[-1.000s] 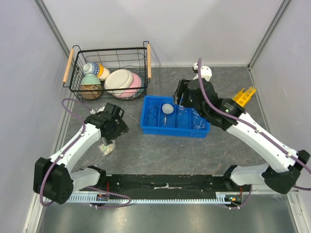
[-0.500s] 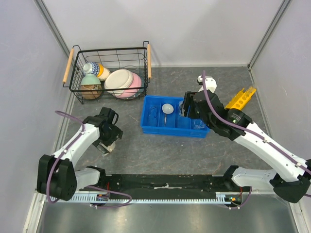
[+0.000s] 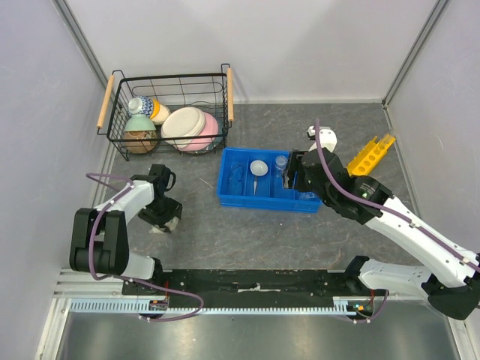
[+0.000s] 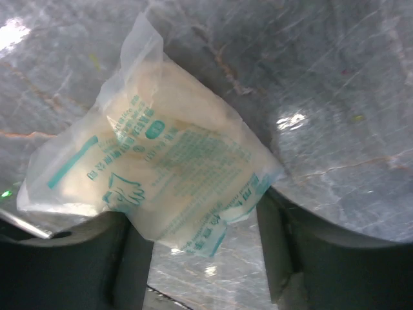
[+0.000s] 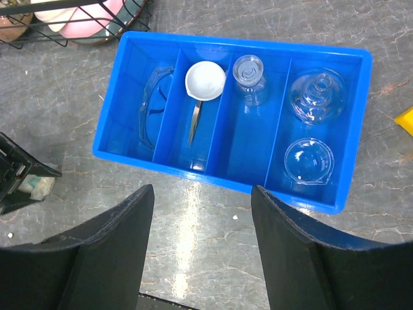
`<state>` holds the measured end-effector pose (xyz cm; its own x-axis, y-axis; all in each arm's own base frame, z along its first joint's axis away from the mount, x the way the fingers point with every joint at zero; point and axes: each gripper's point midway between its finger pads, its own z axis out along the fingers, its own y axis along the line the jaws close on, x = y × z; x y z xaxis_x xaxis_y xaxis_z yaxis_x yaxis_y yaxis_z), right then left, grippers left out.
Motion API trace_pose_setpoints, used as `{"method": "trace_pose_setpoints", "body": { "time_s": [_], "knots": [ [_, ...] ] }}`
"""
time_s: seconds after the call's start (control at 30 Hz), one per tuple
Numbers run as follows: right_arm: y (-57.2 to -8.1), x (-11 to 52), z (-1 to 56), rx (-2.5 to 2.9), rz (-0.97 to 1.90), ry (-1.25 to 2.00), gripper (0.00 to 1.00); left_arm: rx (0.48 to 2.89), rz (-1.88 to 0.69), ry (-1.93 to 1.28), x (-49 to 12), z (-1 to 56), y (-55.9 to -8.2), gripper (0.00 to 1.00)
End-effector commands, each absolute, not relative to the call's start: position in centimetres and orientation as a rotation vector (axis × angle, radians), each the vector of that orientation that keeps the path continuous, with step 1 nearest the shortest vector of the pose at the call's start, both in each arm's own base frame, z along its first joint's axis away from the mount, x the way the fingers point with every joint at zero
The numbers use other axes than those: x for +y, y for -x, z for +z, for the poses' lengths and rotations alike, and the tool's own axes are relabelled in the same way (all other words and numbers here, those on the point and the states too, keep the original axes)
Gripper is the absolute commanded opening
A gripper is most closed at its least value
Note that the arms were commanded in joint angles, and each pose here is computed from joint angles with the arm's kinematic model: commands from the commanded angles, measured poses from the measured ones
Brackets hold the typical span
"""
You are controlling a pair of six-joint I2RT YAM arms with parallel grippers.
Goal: Organize the chemistry lab equipment
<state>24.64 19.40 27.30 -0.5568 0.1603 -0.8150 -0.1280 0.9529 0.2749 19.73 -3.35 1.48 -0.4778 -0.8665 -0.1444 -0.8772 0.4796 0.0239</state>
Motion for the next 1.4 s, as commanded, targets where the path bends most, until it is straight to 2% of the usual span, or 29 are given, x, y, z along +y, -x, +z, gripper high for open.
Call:
{"method": "trace_pose_setpoints", "body": {
  "time_s": [0.0, 0.07, 0.1, 0.13, 0.33, 0.47, 0.83, 1.17, 1.37],
  "knots": [
    [-24.7, 19.5, 27.2, 2.124, 0.379, -0.037, 0.69, 2.631, 0.081, 1.522, -3.7, 0.2, -20.4, 0.52],
    [-24.8, 19.7, 27.0, 2.124, 0.382, -0.039, 0.69, 2.633, 0.058, 1.518, -3.8, -0.1, -20.5, 0.32],
    [-24.8, 19.7, 26.8, 2.13, 0.377, -0.038, 0.69, 2.636, 0.047, 1.519, -3.9, -0.3, -20.4, 0.06],
    [-24.8, 19.9, 26.6, 2.135, 0.378, -0.035, 0.68, 2.636, 0.033, 1.514, -4.0, -0.3, -20.6, 0.02],
    [-24.7, 20.3, 26.2, 2.145, 0.378, -0.038, 0.68, 2.654, -0.028, 1.478, -4.5, 0.2, -20.7, 0.02],
    [-24.7, 20.3, 25.7, 2.157, 0.354, -0.031, 0.68, 2.609, -0.174, 1.357, -5.2, 2.7, -21.8, 0.02],
    [-23.9, 19.2, 24.7, 2.178, 0.321, -0.019, 0.68, 2.463, -0.711, 0.747, -10.6, 16.0, -25.5, 0.02],
    [-23.3, 17.1, 24.9, 2.177, 0.262, -0.071, 0.67, 2.488, -0.773, 0.195, -21.3, 21.4, -26.1, 0.02],
    [-22.5, 15.5, 25.0, 2.182, 0.216, -0.115, 0.67, 2.515, -0.782, -0.05, -26.3, 19.4, -26.9, 0.02]
  ]
}}
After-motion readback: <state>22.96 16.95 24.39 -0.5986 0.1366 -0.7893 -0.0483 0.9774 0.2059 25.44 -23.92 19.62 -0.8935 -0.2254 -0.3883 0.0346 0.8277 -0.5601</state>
